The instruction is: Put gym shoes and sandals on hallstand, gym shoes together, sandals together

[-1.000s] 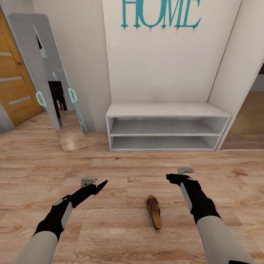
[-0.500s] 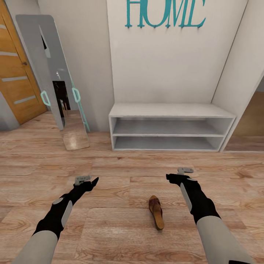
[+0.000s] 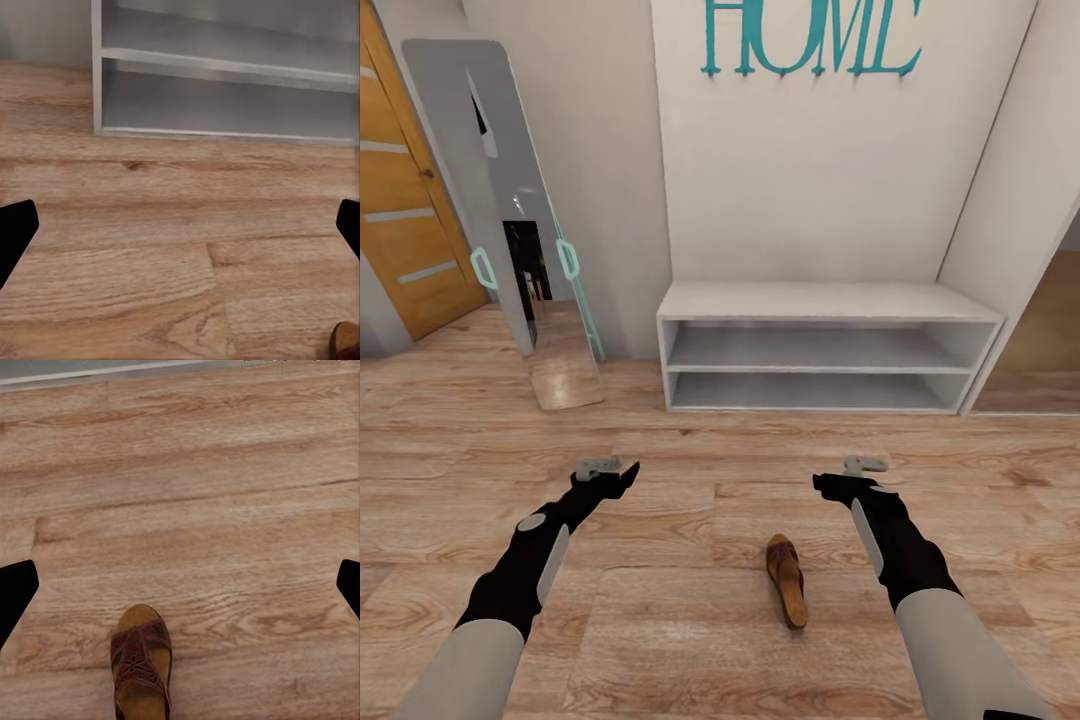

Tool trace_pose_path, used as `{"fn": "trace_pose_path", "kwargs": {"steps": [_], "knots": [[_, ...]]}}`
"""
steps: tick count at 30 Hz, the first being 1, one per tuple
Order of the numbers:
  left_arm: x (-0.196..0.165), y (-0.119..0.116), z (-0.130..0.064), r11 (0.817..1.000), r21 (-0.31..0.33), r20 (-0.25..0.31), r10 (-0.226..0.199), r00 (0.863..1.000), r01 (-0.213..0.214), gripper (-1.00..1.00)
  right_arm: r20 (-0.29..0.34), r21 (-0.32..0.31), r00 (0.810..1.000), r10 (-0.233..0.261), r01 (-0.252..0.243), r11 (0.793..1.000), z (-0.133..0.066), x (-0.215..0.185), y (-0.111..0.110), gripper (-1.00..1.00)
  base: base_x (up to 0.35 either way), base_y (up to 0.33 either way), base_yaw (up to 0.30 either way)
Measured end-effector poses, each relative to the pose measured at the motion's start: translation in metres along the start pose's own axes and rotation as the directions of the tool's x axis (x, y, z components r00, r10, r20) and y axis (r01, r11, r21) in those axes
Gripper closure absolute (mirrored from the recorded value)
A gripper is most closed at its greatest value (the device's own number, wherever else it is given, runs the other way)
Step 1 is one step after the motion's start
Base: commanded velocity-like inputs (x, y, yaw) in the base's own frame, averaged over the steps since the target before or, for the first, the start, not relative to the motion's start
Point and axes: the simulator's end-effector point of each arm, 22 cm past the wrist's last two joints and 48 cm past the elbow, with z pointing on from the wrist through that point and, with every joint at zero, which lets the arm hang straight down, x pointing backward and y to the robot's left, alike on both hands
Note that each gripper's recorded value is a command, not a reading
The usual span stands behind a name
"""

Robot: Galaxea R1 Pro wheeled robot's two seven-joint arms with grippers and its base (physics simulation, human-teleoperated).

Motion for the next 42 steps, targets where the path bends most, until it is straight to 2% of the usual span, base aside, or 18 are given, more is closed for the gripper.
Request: {"fn": "trace_pose_path", "kwargs": {"steps": [11,20,27,42], "knots": [[0.0,-0.001,0.0,1.0,0.002,-0.001,0.003,1.0,-0.003,-1.0,0.001,0.002,1.0,-0.003,0.003,1.0,0.0,0.0,0.0,-1.0,0.062,-0.045,0.007],[0.0,-0.002,0.0,1.0,0.002,-0.002,0.002,1.0,-0.002,-1.0,0.001,0.002,1.0,-0.004,0.004,1.0,0.0,0.0,0.0,-1.0,0.044,-0.131,0.197],[0.001,-0.002,0.001,1.0,0.003,-0.003,0.002,1.0,-0.002,-1.0,0.0,0.002,1.0,-0.004,0.004,1.0,0.0,0.0,0.0,-1.0,0.004,-0.012,0.053],[0.054,0.007,0.014,1.0,-0.006,-0.082,-0.019,0.996,0.018,-1.0,-0.083,0.009,0.997,-0.006,0.007,1.0,0.03,0.048,-0.003,-1.0,0.0,0.0,0.002]]}}
